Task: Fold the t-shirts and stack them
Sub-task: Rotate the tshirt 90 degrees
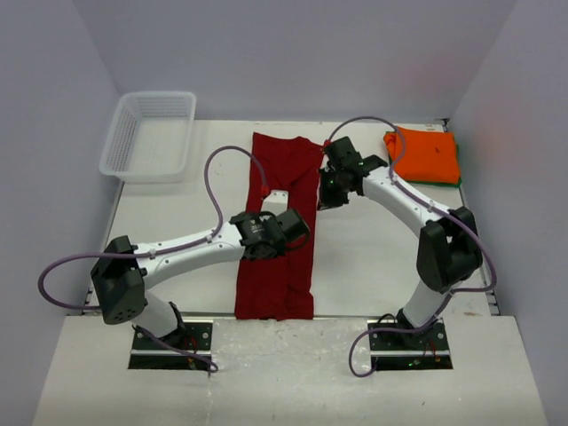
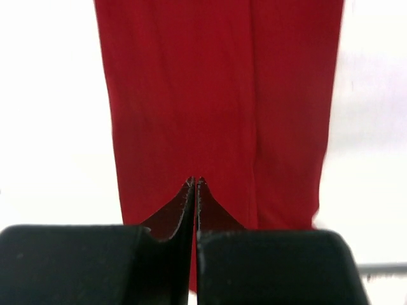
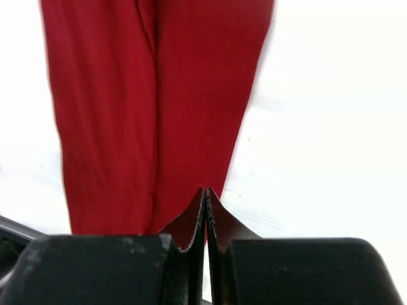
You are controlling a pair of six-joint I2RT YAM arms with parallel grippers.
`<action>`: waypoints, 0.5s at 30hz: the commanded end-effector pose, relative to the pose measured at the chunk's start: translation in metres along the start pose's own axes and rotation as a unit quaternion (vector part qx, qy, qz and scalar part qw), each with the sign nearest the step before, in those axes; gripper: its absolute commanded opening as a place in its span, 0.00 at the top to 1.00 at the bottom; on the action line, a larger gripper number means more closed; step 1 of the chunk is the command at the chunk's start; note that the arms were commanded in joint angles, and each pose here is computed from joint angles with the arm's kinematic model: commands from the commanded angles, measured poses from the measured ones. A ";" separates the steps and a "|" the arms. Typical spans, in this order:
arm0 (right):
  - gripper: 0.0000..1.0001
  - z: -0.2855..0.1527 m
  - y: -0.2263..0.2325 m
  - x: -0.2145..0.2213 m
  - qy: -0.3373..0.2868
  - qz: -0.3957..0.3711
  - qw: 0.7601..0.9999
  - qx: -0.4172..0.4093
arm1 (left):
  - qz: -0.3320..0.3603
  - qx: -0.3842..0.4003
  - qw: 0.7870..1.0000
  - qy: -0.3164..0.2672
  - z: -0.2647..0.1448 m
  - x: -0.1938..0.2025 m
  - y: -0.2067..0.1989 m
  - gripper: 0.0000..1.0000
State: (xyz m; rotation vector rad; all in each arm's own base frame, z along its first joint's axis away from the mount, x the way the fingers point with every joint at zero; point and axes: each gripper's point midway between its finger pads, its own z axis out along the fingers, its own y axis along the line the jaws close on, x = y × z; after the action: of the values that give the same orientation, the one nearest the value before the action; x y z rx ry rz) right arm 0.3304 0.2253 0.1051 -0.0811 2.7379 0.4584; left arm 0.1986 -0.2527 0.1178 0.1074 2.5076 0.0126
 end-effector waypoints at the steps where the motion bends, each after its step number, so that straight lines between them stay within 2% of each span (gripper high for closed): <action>1: 1.00 -0.031 -0.002 -0.027 -0.047 -0.002 0.999 -0.013 | 0.022 0.031 0.999 -0.034 0.027 -0.043 0.001 1.00; 2: 1.00 -0.032 0.000 -0.030 -0.045 -0.001 0.999 -0.025 | 0.001 0.052 0.998 -0.033 0.040 -0.056 -0.001 1.00; 5: 1.00 -0.032 0.005 -0.054 -0.049 0.003 0.998 -0.049 | -0.007 0.074 0.997 -0.016 0.068 -0.070 0.002 1.00; 6: 1.00 -0.022 0.004 -0.057 -0.033 0.009 0.998 -0.053 | -0.004 0.084 0.996 -0.015 0.074 -0.074 0.001 1.00; 7: 1.00 -0.029 0.010 -0.070 -0.041 0.008 0.997 -0.059 | -0.021 0.093 0.995 -0.027 0.082 -0.087 0.004 1.00; 15: 1.00 -0.024 0.012 -0.101 -0.046 0.013 0.996 -0.075 | -0.022 0.164 0.986 0.010 0.132 -0.095 -0.025 1.00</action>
State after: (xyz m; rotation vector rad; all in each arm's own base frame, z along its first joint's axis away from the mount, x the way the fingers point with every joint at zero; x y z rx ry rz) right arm 0.4154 0.2277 0.1509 -0.0248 2.6229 0.6040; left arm 0.3298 -0.2527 0.0520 0.0857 2.5881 -0.2383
